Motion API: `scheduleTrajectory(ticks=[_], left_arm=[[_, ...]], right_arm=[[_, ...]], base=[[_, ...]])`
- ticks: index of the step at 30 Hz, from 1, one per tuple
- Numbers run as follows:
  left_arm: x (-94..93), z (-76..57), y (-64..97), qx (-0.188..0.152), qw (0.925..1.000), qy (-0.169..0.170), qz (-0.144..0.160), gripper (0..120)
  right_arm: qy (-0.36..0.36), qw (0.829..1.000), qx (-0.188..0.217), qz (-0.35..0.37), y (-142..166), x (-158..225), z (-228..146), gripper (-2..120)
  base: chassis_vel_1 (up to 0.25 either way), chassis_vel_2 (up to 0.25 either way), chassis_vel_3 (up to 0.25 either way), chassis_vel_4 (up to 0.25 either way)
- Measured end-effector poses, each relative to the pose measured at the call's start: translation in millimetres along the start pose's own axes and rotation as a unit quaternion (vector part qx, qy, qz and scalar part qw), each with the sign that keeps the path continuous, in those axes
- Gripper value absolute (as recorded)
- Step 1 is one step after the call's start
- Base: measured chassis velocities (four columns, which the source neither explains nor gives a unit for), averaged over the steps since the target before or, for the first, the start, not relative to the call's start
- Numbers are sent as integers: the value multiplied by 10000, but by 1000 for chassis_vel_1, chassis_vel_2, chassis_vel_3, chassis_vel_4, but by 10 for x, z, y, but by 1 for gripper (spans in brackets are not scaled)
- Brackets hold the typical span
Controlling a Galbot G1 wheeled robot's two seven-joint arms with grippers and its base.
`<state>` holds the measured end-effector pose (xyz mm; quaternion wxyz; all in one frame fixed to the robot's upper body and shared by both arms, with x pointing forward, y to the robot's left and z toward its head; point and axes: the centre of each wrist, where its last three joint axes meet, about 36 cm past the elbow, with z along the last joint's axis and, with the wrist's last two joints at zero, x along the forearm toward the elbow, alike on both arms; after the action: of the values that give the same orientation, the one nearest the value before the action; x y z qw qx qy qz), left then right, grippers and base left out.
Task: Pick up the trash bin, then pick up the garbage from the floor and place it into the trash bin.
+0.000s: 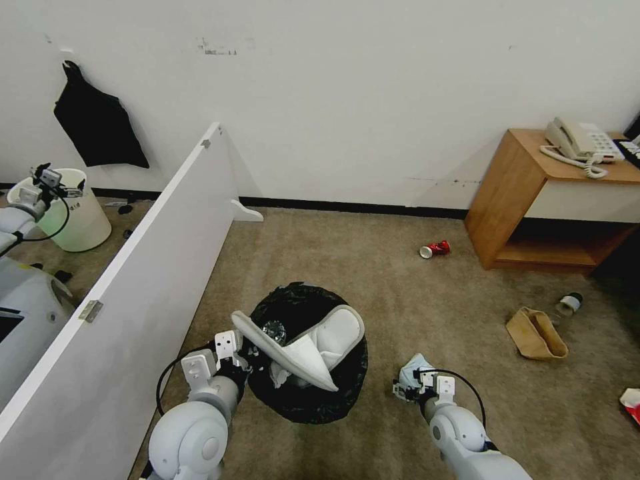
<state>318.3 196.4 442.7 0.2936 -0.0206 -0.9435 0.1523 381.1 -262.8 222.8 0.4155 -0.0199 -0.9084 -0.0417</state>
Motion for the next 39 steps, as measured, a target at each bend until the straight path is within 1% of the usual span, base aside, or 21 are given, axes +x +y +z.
scheduleTrajectory(ticks=[13, 27, 34, 38, 39], left_arm=[[-26, 14, 8, 20, 10000, 29, -20, 0], [-45, 17, 4, 16, 10000, 38, -8, 0], [-46, 19, 1, 21, 10000, 37, -3, 0], [-27, 25, 18, 9, 10000, 33, -14, 0], [-22, 24, 20, 7, 10000, 28, -16, 0]], right_arm=[[-68, 10000, -37, 29, 18, -126, -77, 100], [-116, 9994, -18, 322, -273, -108, -74, 100], [-117, 9993, -14, 346, -281, -111, -64, 100], [-124, 9994, -9, 323, -236, -129, -54, 100], [-135, 9994, -11, 305, -215, -133, -51, 98]], base=[[0, 0, 0, 0], [0, 0, 0, 0], [0, 0, 0, 0], [0, 0, 0, 0], [0, 0, 0, 0]])
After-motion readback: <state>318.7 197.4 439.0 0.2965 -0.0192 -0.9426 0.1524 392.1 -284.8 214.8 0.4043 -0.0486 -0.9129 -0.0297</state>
